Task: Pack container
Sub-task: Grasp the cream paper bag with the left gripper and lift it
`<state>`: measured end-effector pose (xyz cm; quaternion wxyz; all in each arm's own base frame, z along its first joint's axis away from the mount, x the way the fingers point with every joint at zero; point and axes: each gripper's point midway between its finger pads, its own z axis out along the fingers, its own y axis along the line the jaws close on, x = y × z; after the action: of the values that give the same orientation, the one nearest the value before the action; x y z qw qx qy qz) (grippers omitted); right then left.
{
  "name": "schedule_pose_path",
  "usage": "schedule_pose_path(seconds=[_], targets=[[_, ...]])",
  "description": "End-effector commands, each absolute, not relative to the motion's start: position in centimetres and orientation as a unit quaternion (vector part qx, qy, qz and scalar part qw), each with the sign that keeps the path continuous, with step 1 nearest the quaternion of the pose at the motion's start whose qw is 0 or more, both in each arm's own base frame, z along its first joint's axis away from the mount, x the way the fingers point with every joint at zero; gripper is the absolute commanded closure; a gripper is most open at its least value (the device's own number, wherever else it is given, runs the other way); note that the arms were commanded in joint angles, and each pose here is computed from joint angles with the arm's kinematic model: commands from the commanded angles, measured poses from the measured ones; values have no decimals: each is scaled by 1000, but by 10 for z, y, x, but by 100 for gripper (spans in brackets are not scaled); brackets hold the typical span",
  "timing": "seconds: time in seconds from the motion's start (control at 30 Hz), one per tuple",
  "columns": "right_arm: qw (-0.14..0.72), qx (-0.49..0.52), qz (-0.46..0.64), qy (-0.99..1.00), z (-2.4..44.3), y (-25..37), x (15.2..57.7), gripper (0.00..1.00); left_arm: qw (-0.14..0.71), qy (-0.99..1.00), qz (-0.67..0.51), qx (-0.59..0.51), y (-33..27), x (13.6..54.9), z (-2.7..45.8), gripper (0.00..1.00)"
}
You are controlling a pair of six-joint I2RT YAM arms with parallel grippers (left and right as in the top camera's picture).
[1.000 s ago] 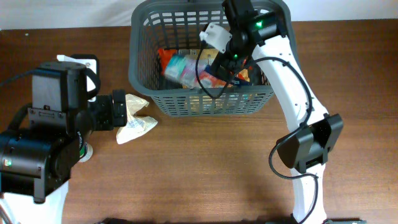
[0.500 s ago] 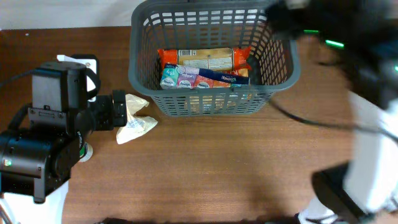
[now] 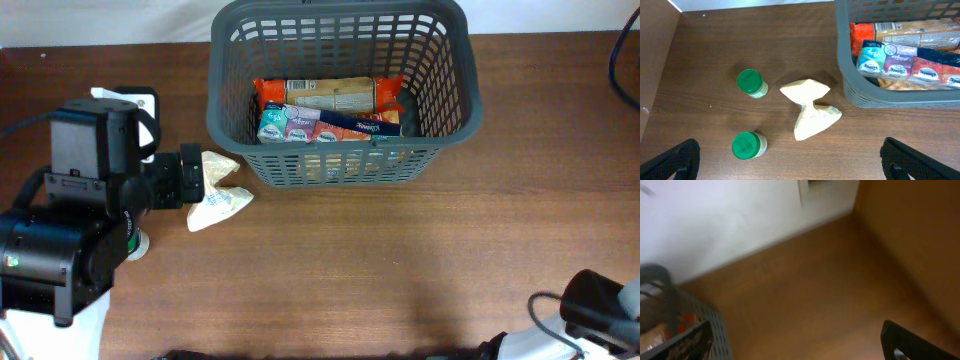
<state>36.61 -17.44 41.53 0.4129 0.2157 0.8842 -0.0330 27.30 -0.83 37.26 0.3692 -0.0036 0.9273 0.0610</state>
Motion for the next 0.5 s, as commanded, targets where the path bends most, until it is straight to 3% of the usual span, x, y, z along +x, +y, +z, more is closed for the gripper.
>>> schedule_pose_path(seconds=[0.0, 0.27, 0.47], targets=[[361, 246, 9, 900, 374, -180, 366, 1, 369, 928, 58, -10, -8, 272, 373, 1], [263, 268, 33, 926, 300, -181, 362, 1, 344, 925, 154, -34, 22, 285, 363, 1], [258, 268, 22, 928, 288, -187, 365, 1, 266, 953, 140, -20, 15, 307, 318, 1]])
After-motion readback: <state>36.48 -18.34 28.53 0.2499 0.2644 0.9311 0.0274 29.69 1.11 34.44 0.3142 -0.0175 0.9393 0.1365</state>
